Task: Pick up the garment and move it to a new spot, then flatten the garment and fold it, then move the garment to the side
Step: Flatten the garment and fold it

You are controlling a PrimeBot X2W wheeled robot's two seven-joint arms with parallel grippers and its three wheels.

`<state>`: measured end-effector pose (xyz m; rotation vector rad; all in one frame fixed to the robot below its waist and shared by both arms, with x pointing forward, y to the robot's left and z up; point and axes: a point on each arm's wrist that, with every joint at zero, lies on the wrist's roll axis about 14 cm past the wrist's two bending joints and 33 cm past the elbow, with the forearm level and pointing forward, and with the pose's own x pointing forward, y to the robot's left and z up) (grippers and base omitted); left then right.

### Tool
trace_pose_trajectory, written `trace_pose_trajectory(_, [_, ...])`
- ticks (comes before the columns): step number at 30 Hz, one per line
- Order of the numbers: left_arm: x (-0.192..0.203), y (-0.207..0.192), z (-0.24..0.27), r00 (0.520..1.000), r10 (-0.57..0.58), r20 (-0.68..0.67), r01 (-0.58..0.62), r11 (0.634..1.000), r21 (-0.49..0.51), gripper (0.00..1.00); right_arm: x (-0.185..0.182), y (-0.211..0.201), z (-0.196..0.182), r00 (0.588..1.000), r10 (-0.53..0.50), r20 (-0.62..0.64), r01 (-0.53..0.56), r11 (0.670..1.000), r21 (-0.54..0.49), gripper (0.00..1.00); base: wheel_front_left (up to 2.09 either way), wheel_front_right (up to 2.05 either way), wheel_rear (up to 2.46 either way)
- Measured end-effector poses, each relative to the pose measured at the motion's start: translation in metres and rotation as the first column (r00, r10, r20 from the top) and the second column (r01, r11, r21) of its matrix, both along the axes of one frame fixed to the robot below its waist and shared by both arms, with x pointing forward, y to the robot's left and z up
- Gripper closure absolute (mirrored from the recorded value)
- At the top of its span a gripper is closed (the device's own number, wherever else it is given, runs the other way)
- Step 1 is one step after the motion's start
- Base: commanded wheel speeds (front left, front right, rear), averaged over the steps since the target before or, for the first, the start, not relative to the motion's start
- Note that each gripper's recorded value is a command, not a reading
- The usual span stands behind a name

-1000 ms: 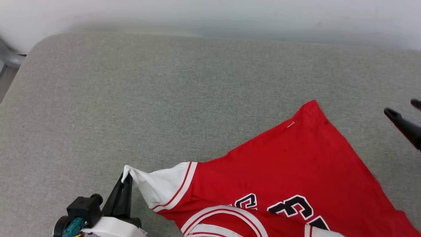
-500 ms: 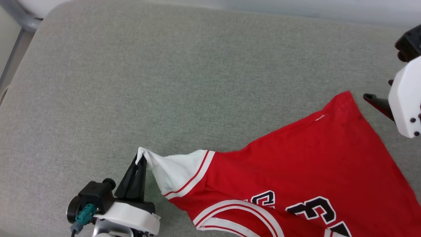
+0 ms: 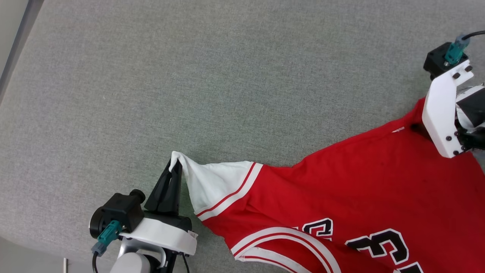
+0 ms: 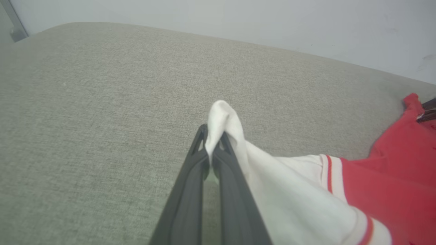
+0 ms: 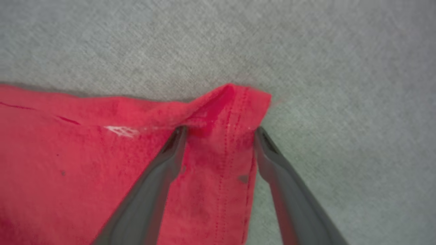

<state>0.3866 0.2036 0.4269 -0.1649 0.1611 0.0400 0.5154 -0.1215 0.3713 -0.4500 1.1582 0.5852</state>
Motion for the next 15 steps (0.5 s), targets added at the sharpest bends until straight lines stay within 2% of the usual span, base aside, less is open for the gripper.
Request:
trace_pose_trajectory(7, [0.004, 0.0, -0.005, 1.0, 0.004, -0.009, -0.004, 1.0, 0.0, 1.0, 0.001, -0.001, -0.02, 0.999, -0.002, -0.035, 0.002, 1.0, -0.011, 0.0, 0.0, 0.0, 0.0])
trace_pose_trajectory(8, [0.004, 0.0, -0.005, 1.0, 0.004, -0.011, -0.004, 1.0, 0.001, 1.0, 0.001, -0.001, -0.021, 0.999, 0.0, -0.035, -0.001, 1.0, -0.013, 0.14, 0.0, 0.0, 0.0])
trace_pose_trajectory(9, [0.004, 0.0, -0.005, 1.0, 0.003, -0.01, -0.003, 1.0, 0.001, 1.0, 0.001, -0.001, -0.02, 0.999, 0.002, -0.032, -0.002, 1.0, -0.012, 0.67, 0.0, 0.0, 0.0])
trace_pose_trajectory(10, [0.004, 0.0, -0.005, 1.0, 0.004, -0.01, -0.004, 1.0, 0.001, 1.0, 0.002, -0.001, -0.02, 1.0, 0.002, -0.024, -0.003, 1.0, -0.004, 1.0, 0.0, 0.0, 0.0])
trace_pose_trajectory(15, [0.003, -0.001, -0.001, 1.0, 0.002, 0.002, -0.002, 1.0, -0.002, 1.0, 0.004, 0.003, -0.01, 1.0, -0.004, 0.03, 0.002, 0.999, 0.049, 1.0, 0.0, 0.0, 0.0])
